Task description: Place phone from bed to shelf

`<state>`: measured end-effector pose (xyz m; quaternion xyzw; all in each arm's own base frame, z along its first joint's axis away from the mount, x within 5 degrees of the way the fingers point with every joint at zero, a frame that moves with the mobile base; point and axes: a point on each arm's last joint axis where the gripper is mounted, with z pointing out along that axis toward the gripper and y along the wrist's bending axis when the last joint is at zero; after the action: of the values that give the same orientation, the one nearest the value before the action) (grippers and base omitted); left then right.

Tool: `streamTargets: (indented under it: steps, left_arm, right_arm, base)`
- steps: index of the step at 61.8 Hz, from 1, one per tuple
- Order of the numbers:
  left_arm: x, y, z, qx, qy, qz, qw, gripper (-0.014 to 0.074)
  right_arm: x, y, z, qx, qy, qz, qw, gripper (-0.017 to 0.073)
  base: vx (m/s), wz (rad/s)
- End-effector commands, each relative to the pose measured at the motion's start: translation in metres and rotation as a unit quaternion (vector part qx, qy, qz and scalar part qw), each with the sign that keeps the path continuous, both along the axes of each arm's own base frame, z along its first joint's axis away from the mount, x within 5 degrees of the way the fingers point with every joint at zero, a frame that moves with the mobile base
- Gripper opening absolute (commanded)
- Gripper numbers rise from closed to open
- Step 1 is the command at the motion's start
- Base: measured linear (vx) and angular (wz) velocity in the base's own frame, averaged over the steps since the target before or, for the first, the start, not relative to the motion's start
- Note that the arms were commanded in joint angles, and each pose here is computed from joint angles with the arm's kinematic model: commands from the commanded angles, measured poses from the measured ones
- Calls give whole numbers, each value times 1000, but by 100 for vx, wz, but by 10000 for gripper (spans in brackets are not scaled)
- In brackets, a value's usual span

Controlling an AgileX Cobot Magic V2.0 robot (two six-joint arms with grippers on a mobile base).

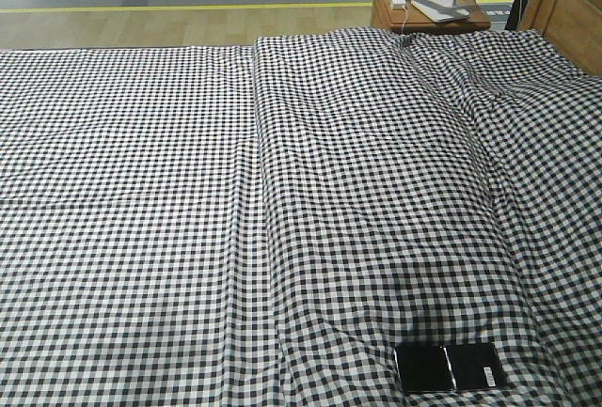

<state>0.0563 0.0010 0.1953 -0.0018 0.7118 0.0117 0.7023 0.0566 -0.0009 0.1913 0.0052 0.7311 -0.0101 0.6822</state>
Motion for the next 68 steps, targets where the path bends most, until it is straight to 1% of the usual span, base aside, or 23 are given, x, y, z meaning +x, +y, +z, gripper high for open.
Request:
streamTargets:
  steps: [1, 38, 43, 48, 53, 56, 61, 64, 68]
  left_arm:
    - [-2, 0, 15, -8, -52, -2, 999, 1]
    - [-2, 0, 15, -8, -52, -2, 999, 1]
    - [-2, 0, 15, -8, -52, -2, 999, 1]
    - [-2, 0, 15, -8, -52, -2, 999, 1]
    - [-2, 0, 15, -8, -52, -2, 999, 1]
    - [-2, 0, 15, -8, -52, -2, 999, 1]
    - [-2, 0, 15, -8, -52, -2, 999, 1]
    - [-2, 0, 15, -8, -52, -2, 999, 1]
    - [-2, 0, 15, -8, -52, -2, 999, 1]
  right_arm:
    - [0, -1, 5, -10, -39, -4, 999, -5]
    - [0, -1, 6, -10, -44, -5, 999, -5]
    - [-1, -1, 8, -10, -57, -5, 998, -5]
    - [-1, -1, 14, -11, -85, -7, 996, -5]
    - [-3, -2, 23, -13, -136, -11, 991, -5]
    - [-4, -2, 30, -14, -175, -14, 984, -5]
    - [-9, -3, 46, -15, -242, -18, 970, -5]
    - [-13, -3, 58, -16, -270, -19, 963, -5]
    - [-18, -2, 75, -17, -291, -19, 956, -5]
  base:
    - [0, 0]
    - [0, 0]
    - [0, 0]
    - [0, 0]
    - [0, 0]
    - [0, 0]
    - [0, 0]
    - [0, 0]
    - [0, 0]
